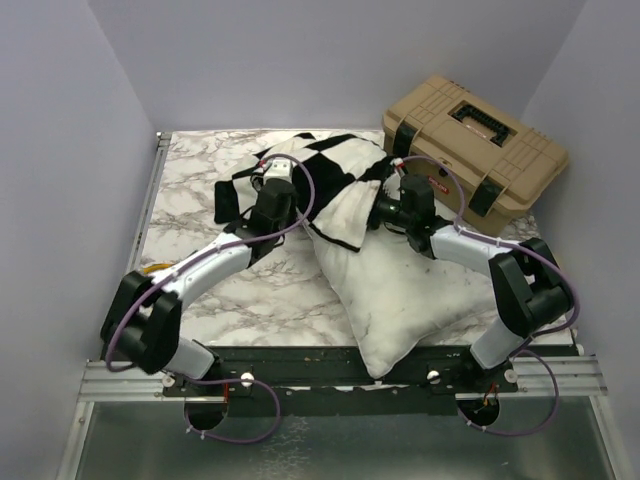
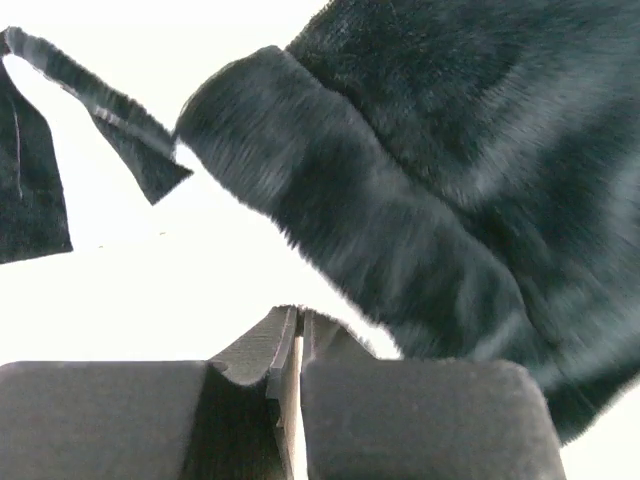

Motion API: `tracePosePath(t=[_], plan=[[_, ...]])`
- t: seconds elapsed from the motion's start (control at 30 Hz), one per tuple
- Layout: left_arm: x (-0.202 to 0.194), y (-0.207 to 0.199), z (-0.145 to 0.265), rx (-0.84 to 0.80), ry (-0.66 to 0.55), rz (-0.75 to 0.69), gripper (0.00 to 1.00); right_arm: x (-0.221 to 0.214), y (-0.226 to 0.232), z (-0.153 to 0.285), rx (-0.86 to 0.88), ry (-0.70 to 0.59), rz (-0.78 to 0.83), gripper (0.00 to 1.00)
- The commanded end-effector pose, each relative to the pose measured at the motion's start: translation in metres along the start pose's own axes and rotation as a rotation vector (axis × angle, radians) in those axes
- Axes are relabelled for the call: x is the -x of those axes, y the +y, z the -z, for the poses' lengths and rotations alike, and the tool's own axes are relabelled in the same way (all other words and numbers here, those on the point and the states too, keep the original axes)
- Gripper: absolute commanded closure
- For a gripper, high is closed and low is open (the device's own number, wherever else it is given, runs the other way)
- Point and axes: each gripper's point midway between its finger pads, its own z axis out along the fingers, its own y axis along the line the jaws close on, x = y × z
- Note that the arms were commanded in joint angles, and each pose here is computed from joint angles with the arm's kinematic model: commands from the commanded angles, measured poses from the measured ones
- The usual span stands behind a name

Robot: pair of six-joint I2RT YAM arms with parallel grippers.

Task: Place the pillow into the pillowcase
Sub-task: Stuff the pillow into the pillowcase.

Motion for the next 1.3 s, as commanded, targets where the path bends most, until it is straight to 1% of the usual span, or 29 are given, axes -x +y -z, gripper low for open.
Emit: tracePosePath(t=[0.0,0.07,0.17,0.27,0.43,0.5,0.57,0.7,0.8,0.87,0.97,1.07,1.13,1.2,1.23,1.27], plan=[[0.041,-0.042,0.066,-0.238,-0.094,0.08,1.0,0.02,0.035,0.005,0.074,-0.055,0.052,1.0],[0.04,-0.065,0.093,-0.323,-0.095,0.046,1.0,0.025,0.041,0.006,0.09,-0.076,0.049,1.0],[0.025,-0.093,0.126,-0.414,-0.064,-0.046,1.0,0.033,0.051,0.01,0.112,-0.123,0.043,1.0],[0.001,-0.096,0.139,-0.4,-0.008,-0.102,1.0,0.041,0.063,0.018,0.131,-0.179,0.057,1.0],[-0.045,-0.089,0.14,-0.36,0.084,-0.175,1.0,0.048,0.082,0.033,0.163,-0.241,0.092,1.0],[-0.053,-0.092,0.141,-0.36,0.1,-0.184,1.0,0.042,0.084,0.032,0.167,-0.232,0.096,1.0],[-0.053,-0.101,0.143,-0.37,0.098,-0.183,1.0,0.03,0.083,0.027,0.159,-0.208,0.104,1.0],[-0.039,-0.138,0.16,-0.461,0.06,-0.213,1.0,-0.004,0.066,0.008,0.144,-0.155,0.09,1.0],[-0.038,-0.176,0.186,-0.572,0.023,-0.344,1.0,-0.023,0.062,-0.004,0.162,-0.128,0.065,1.0],[-0.042,-0.19,0.2,-0.614,-0.013,-0.46,1.0,-0.027,0.065,-0.009,0.18,-0.127,0.057,1.0],[-0.06,-0.196,0.211,-0.671,-0.005,-0.555,1.0,-0.025,0.072,-0.01,0.197,-0.132,0.059,1.0],[-0.076,-0.189,0.212,-0.682,0.034,-0.573,1.0,-0.024,0.076,-0.009,0.185,-0.129,0.087,1.0],[-0.075,-0.186,0.216,-0.687,0.038,-0.554,1.0,-0.027,0.074,-0.005,0.171,-0.118,0.105,1.0],[-0.059,-0.185,0.225,-0.687,0.019,-0.502,0.84,-0.032,0.066,-0.001,0.142,-0.11,0.103,1.0],[-0.049,-0.186,0.231,-0.694,0.007,-0.472,0.73,-0.035,0.062,0.002,0.137,-0.108,0.099,1.0],[-0.038,-0.187,0.239,-0.702,-0.008,-0.438,0.66,-0.038,0.058,0.004,0.133,-0.105,0.095,1.0]])
